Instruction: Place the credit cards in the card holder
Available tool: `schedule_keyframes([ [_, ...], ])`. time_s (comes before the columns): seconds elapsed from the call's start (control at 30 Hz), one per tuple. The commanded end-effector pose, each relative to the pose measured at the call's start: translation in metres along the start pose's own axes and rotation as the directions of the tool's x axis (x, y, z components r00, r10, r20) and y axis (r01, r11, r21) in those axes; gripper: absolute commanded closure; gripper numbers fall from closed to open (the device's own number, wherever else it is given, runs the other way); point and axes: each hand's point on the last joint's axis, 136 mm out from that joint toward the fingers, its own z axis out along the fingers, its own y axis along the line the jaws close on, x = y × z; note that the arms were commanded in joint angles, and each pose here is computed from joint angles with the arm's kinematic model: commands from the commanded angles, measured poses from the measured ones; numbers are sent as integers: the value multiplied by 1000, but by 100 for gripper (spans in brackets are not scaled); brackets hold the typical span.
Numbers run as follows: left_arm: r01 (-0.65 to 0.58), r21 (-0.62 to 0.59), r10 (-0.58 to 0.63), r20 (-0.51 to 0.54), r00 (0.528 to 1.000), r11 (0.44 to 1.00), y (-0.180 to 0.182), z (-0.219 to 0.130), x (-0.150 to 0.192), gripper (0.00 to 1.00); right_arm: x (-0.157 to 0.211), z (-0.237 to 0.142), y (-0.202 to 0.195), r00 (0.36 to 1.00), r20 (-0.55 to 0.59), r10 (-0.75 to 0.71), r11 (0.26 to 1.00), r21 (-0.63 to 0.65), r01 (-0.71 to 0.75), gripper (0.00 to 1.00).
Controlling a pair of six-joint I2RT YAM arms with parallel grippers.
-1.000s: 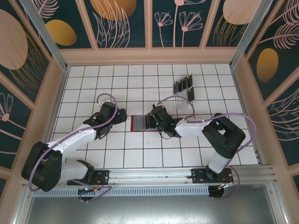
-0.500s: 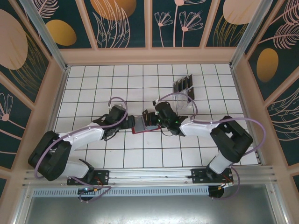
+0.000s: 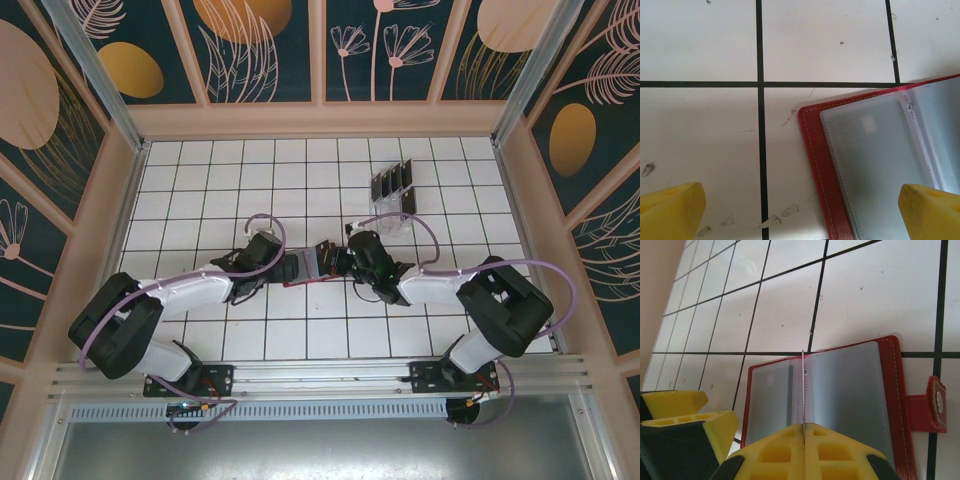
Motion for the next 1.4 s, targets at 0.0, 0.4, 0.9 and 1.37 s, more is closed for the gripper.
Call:
schedule_keyframes([
  [0.0,15,-25,-15,9,1000,1000,4,4,2,2,-21,-7,14,995,94,25,998,-63,-19,100],
  [0.4,-45,-164,35,-66,997,985,30,19,26,1,-21,-2,16,994,106,34,995,-96,-24,100],
  [0.9,-48,-235,31,-72,997,971,50,14,36,2,-14,9,23,991,122,51,979,-203,-26,100],
  [1.37,-45,-233,29,-72,997,971,51,15,38,2,-5,23,16,990,114,80,973,-224,-53,100],
])
